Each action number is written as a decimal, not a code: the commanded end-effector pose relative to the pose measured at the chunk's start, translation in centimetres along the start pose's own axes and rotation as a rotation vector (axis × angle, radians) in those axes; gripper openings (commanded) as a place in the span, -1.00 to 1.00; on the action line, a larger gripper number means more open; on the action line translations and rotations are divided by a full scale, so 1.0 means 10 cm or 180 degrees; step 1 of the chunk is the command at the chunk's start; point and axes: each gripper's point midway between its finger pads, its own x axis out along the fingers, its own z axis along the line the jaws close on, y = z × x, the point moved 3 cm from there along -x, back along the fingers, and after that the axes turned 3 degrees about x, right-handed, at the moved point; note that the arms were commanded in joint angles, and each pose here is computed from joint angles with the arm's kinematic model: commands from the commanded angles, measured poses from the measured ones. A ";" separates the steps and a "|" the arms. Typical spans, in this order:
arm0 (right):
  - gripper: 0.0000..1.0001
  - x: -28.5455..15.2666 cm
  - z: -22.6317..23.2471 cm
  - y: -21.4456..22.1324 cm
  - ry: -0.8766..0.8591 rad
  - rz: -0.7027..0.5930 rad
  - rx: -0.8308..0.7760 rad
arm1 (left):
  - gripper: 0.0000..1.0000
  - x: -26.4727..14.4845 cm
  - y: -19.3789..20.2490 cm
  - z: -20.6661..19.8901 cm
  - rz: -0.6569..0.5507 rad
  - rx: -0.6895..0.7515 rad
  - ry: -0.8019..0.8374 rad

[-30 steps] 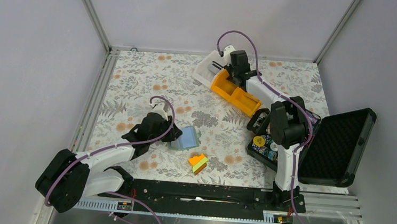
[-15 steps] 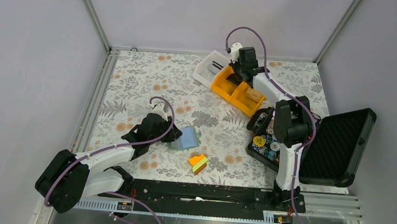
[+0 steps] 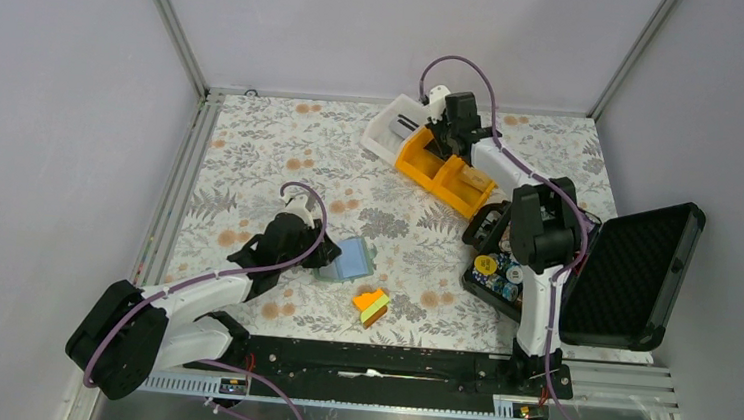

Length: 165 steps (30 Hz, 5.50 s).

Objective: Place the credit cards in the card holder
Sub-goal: Move the storage box to the center of the board.

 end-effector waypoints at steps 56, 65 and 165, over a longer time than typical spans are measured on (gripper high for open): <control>-0.31 0.56 0.30 0.41 -0.0585 0.0380 -0.0521 | -0.53 0.06 -0.10 -0.09 -0.0084 0.0003 0.0146; -0.59 0.46 0.39 0.45 -0.0425 0.0268 -0.0700 | -0.53 0.05 -0.08 -0.09 -0.0087 -0.0031 0.0157; 0.26 0.55 0.46 0.56 -0.1047 0.0734 -0.0588 | -0.52 -0.11 -0.16 -0.03 -0.0165 -0.0010 0.0030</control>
